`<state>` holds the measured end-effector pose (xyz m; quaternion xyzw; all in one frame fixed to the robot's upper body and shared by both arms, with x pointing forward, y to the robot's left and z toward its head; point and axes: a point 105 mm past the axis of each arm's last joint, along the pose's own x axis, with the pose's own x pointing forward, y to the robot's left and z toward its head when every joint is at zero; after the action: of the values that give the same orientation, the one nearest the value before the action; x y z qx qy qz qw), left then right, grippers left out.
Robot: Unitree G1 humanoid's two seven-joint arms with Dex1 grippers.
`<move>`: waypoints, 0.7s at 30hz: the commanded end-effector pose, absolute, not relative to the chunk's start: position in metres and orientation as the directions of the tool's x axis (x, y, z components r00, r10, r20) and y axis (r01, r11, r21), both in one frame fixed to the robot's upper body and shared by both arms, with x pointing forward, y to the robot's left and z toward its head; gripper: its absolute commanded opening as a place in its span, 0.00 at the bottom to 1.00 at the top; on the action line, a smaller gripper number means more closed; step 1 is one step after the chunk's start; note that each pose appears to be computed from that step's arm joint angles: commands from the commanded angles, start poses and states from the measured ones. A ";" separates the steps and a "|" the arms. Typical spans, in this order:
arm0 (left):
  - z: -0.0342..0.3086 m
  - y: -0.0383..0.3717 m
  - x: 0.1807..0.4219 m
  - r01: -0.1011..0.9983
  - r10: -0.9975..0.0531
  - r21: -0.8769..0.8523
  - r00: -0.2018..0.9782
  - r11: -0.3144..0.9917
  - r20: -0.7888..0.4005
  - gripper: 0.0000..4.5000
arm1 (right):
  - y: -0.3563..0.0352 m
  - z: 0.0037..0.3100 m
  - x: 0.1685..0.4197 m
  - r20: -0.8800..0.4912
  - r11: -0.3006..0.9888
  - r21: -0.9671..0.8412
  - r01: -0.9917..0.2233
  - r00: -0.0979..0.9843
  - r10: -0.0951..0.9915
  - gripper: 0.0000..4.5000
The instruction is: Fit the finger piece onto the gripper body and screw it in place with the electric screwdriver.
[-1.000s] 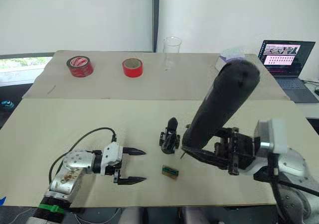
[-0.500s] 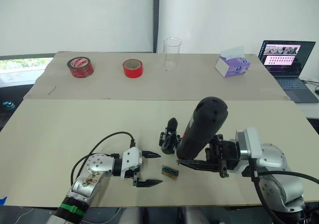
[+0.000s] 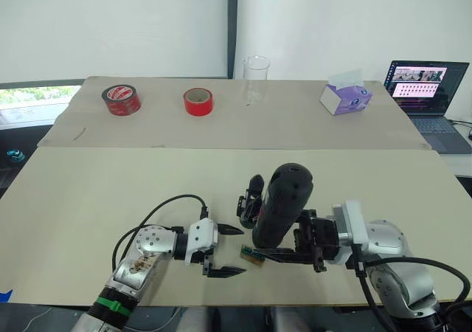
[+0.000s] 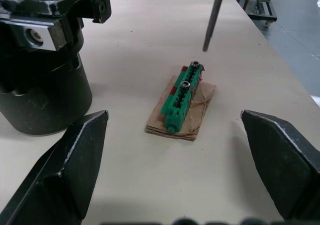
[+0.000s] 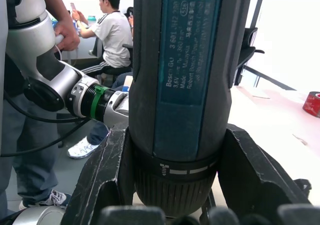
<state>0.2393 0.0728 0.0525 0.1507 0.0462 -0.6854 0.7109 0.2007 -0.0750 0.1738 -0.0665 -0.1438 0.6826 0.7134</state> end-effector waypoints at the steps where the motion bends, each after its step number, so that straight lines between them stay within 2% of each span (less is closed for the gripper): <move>1: 0.045 0.066 0.230 0.994 -0.960 0.108 -0.002 -0.033 -0.281 1.00 | -0.076 0.185 0.198 0.137 0.061 -0.354 -0.933 0.013 0.991 0.43; 21: 0.040 0.064 0.225 0.995 -0.958 0.092 -0.015 -0.043 -0.285 1.00 | -0.083 0.181 0.200 0.108 0.075 -0.355 -0.932 0.038 0.993 0.43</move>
<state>0.2344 0.0679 0.0512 0.1458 0.0455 -0.6984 0.6992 0.2017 -0.0804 0.1692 -0.0796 -0.1297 0.6810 0.7163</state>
